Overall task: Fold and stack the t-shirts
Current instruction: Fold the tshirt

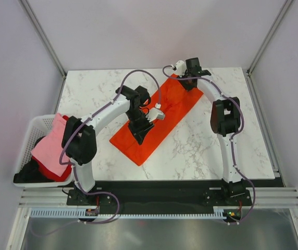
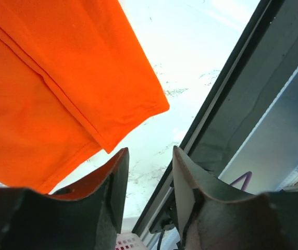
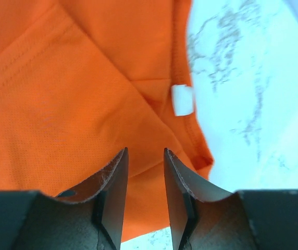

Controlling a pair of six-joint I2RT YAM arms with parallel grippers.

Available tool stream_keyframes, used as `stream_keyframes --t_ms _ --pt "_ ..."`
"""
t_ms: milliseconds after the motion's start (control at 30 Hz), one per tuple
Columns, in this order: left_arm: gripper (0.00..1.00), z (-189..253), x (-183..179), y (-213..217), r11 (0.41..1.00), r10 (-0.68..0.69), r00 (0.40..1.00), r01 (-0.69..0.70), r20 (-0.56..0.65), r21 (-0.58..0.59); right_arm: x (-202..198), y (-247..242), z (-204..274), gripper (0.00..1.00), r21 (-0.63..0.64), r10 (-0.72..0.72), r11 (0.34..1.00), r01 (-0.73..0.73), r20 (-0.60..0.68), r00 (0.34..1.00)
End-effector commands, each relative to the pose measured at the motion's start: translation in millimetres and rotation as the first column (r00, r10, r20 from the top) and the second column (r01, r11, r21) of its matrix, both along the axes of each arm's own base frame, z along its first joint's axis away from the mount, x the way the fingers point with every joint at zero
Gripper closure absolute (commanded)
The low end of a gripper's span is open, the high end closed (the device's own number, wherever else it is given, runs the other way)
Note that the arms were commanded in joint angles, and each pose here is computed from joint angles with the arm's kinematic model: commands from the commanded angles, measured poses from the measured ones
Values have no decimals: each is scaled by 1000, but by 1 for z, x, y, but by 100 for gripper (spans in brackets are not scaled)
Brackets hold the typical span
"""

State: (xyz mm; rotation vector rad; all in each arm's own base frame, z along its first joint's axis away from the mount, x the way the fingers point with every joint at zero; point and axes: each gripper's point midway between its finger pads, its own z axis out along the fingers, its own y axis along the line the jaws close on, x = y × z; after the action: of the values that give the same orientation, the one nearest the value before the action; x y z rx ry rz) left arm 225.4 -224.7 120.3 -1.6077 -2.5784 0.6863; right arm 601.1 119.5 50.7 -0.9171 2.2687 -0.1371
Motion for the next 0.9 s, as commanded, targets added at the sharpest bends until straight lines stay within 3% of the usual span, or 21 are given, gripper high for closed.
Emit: stream_keyframes --t_ms 0,33,133,467,867 --pt "55 -16 1 7 998 9 1000 -8 -23 63 15 1 70 59 71 -60 996 50 137 989" --pt "57 -25 3 6 997 15 999 -12 -36 73 14 0 96 58 92 -68 994 52 182 981" --pt "62 -45 9 -2 998 35 999 -33 -25 55 -8 -1 111 58 128 -75 990 51 190 979" --pt "68 -103 4 -5 995 49 996 -43 -72 90 -88 -13 36 59 92 -58 994 61 -37 998" --pt "68 -121 -30 -18 993 39 989 -22 -145 114 -82 -10 -25 59 73 -78 993 90 -159 984"
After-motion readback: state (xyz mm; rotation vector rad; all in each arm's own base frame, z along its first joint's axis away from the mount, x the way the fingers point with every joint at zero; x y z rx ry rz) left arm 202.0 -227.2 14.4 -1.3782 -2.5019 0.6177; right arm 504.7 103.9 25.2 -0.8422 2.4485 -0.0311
